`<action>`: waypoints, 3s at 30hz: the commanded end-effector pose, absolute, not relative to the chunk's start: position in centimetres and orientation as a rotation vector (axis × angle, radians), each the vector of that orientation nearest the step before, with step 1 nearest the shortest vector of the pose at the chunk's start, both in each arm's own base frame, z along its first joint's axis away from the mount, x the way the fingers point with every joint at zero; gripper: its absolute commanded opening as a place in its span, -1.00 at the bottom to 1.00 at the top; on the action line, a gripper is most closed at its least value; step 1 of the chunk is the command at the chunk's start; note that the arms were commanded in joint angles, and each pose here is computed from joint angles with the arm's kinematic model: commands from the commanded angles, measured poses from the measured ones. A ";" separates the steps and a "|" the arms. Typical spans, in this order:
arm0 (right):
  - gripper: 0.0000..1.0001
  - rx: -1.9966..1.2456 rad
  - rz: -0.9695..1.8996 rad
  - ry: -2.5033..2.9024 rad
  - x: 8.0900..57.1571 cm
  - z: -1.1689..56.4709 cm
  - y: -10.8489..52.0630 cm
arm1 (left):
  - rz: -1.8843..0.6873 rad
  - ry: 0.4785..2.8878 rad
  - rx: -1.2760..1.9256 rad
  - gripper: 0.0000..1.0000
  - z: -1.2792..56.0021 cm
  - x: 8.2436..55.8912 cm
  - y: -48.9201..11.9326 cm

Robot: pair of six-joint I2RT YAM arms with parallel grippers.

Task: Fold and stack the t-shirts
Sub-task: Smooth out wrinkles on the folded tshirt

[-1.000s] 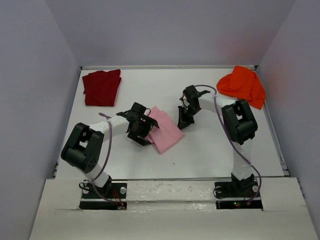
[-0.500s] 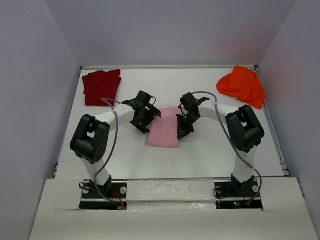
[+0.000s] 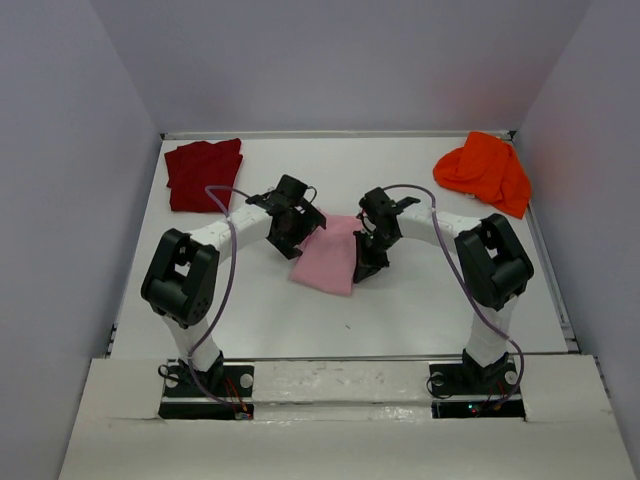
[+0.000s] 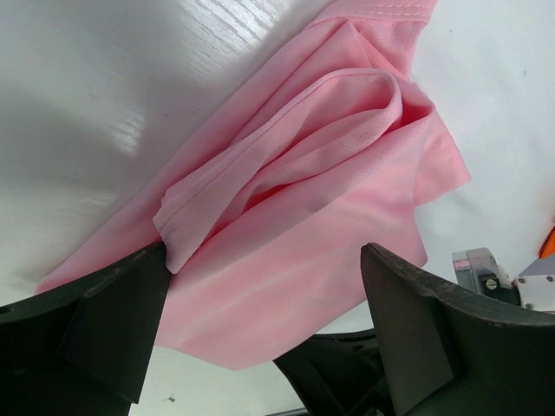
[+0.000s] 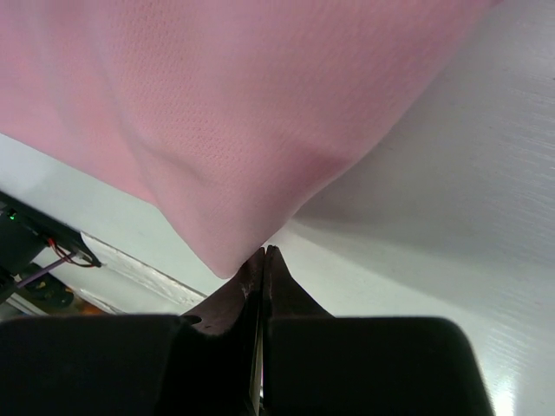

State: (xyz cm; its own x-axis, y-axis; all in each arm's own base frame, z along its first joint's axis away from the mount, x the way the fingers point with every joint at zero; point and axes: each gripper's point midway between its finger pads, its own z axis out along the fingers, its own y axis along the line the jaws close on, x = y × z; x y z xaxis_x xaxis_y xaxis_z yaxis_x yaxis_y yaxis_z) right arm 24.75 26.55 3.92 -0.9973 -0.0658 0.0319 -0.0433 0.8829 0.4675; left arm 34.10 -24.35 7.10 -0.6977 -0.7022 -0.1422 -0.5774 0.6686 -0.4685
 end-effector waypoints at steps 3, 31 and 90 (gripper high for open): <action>-1.00 0.137 -0.704 -3.089 26.7 5.0 26.7 | -0.560 2.571 -0.969 0.98 8.0 33.6 -24.2; -1.00 0.101 -0.566 -3.196 32.7 5.5 23.6 | -0.471 2.557 -0.929 0.98 10.0 31.6 -23.5; -1.00 0.027 -1.239 -2.932 38.6 9.1 29.0 | -1.532 2.222 -0.145 -1.00 14.0 38.3 -28.2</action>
State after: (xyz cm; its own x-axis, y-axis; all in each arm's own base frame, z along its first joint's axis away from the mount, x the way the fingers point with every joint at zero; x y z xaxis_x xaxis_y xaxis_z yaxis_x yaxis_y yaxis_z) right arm 37.05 28.65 8.72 -0.9999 0.0044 0.0127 0.0122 0.6987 0.7153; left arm 38.29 -27.52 12.69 -0.8931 -0.3616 -0.2676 0.1005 0.4195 -0.9022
